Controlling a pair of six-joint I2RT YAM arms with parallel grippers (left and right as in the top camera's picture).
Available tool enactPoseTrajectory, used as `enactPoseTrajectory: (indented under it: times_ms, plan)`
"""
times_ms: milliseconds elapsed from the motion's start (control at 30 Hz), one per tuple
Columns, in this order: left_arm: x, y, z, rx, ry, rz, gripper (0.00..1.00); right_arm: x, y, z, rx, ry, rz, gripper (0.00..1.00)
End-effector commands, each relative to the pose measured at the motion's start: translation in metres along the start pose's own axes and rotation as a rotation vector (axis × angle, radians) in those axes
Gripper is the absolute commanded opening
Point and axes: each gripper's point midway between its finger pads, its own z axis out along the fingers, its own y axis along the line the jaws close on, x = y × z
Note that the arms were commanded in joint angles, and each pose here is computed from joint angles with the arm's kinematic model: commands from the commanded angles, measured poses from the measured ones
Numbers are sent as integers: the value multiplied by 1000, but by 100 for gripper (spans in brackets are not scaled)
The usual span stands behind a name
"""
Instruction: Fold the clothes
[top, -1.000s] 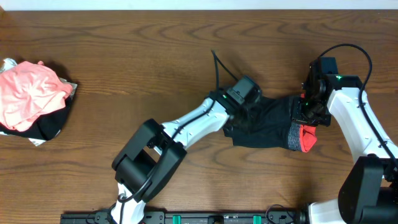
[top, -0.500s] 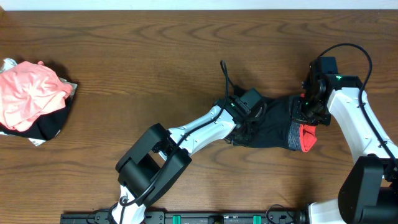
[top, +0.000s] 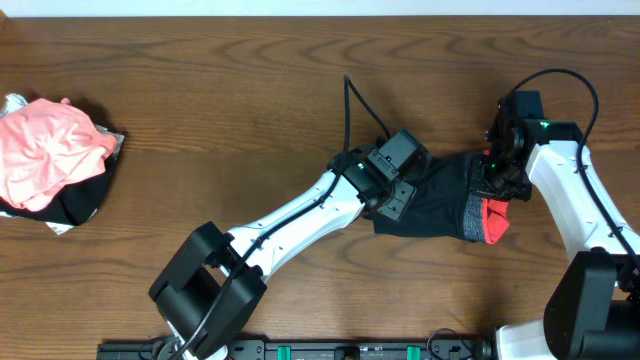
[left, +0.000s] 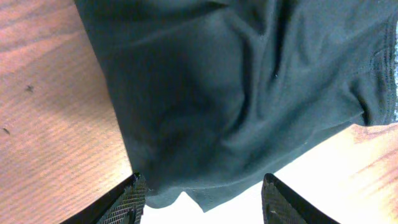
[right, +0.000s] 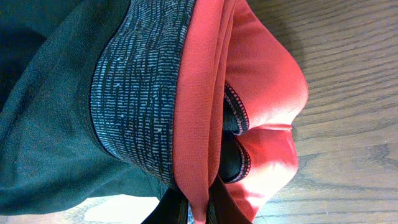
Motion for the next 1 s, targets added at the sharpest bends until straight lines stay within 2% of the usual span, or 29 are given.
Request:
enactPoseTrajectory:
  times_ms: [0, 433, 767, 967]
  plan:
    - [0, 10, 3, -49, 1, 18, 60, 1, 2, 0, -2, -3, 3, 7]
    - [28, 16, 15, -54, 74, 19, 64, 1, 3, 0, -2, -2, 3, 7]
    - [39, 18, 24, -32, 92, 370, 64, 2, 2, 0, -2, 1, 3, 7]
    - [34, 17, 28, -25, 71, 473, 63, 2, 2, 0, -1, 2, 3, 8]
